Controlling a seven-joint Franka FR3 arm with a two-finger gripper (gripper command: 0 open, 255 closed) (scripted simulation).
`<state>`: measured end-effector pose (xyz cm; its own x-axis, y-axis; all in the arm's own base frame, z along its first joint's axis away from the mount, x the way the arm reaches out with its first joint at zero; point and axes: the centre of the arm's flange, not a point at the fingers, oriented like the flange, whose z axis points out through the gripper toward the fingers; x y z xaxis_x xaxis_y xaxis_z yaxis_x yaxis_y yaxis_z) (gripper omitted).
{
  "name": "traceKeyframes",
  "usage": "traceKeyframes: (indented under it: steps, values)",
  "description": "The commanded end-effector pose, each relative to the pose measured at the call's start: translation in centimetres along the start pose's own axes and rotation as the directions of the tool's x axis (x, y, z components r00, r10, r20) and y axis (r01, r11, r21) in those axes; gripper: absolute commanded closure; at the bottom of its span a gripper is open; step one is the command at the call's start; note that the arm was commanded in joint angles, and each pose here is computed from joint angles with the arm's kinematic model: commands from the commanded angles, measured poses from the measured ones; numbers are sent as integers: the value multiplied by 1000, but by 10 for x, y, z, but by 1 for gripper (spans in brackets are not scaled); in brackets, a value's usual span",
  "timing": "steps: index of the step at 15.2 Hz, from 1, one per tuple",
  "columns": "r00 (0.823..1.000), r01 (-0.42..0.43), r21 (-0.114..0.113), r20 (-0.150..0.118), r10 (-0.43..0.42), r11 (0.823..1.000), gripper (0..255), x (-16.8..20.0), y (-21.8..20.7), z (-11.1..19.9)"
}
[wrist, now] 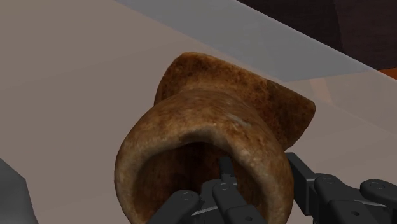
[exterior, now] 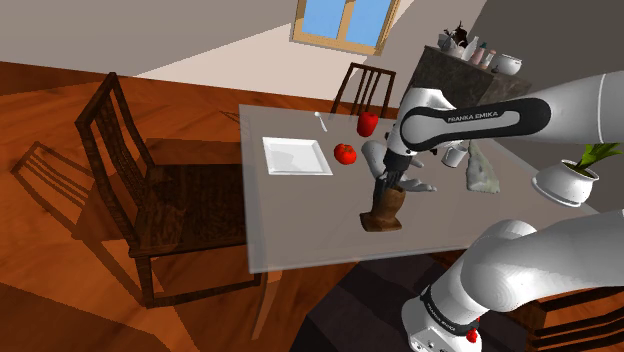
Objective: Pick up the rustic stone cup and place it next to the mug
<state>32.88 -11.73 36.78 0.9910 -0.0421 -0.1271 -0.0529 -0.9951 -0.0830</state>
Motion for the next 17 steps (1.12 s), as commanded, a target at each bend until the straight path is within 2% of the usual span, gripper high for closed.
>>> traceKeyframes:
  steps: [1,17]
  values:
    - [1000,0,0,0,0,1000,255,-1,-1,-9]
    - [1000,0,0,0,0,1000,255,-12,-8,-92]
